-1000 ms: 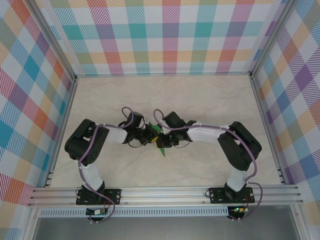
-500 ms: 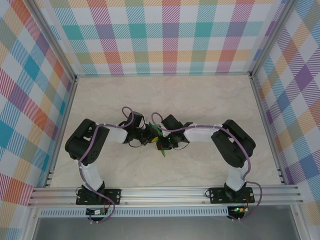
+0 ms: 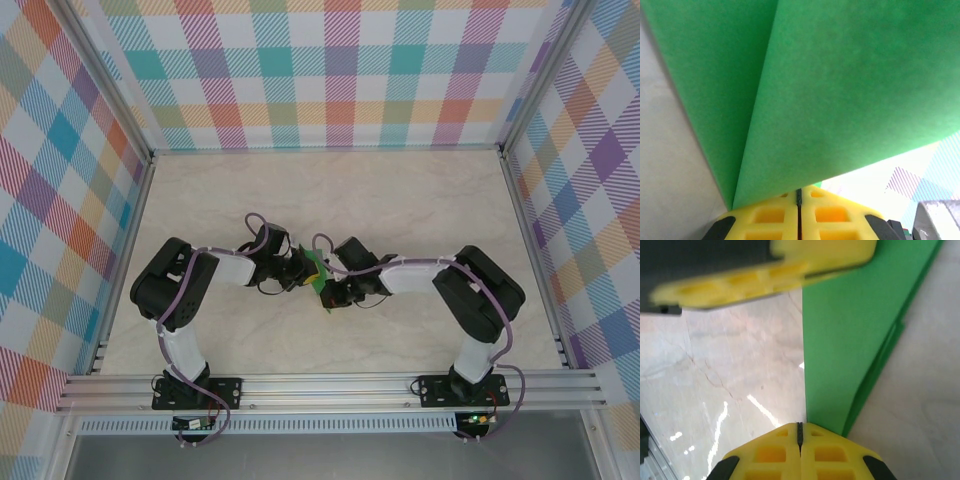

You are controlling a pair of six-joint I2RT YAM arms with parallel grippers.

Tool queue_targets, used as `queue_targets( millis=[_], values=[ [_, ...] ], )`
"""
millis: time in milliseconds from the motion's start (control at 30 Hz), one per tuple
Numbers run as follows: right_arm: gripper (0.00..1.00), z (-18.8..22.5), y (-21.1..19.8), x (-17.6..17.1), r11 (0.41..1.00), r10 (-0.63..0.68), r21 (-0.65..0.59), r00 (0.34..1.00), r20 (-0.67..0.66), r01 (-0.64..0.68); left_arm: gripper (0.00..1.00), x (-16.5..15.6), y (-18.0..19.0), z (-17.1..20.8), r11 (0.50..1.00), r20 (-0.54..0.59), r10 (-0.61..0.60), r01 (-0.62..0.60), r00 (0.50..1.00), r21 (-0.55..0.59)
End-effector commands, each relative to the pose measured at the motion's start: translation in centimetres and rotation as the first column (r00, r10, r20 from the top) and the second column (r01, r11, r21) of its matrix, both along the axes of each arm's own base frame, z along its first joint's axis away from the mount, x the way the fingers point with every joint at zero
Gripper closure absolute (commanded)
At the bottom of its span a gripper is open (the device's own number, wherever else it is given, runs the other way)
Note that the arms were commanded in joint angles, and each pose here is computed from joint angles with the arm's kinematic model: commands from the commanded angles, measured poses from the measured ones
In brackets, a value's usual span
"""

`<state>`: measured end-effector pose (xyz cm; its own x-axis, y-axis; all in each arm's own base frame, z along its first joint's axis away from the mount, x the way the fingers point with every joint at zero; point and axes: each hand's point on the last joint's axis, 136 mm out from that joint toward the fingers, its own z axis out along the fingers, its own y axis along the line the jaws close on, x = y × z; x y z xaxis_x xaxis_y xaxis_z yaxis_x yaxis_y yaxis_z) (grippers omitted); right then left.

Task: Fold a paper plane with a square sheet of paper (pick it up from the middle)

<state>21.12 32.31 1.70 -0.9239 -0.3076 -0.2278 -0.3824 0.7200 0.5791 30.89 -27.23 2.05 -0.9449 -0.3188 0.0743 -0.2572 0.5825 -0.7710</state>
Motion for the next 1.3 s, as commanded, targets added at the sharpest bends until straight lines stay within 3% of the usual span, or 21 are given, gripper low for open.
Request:
queue_targets(
  millis=[0,200,467,767,1267],
  values=[
    [1.0,-1.4,-2.2,-4.1,0.995,0.085,-0.034,0.99,-0.11,-0.089,0.93,-1.8,2.4,-4.2,0.987,-0.092,0.041,-0.026,0.995,0.156],
    [1.0,-0.9,-3.3,-5.2,0.992,0.117,-0.036,0.988,-0.098,-0.121,0.93,-1.7,2.3,-4.0,0.989,-0.088,0.039,-0.026,0.995,0.147],
    [1.0,3.3,-1.0,-0.7,0.999,0.032,0.014,0.997,0.071,-0.033,0.93,-1.5,1.8,-3.5,0.993,-0.078,0.029,-0.02,0.997,0.119],
    [1.0,1.1,1.9,1.2,0.999,-0.008,0.049,1.0,-0.005,0.008,0.93,-1.2,1.3,-2.8,0.996,-0.066,0.02,-0.014,0.998,0.09],
    [1.0,-2.1,-3.4,-5.9,0.989,0.129,-0.052,0.978,-0.163,-0.139,0.96,-2.2,3.4,-5.1,0.975,-0.139,0.084,-0.052,0.987,0.218]
  ],
)
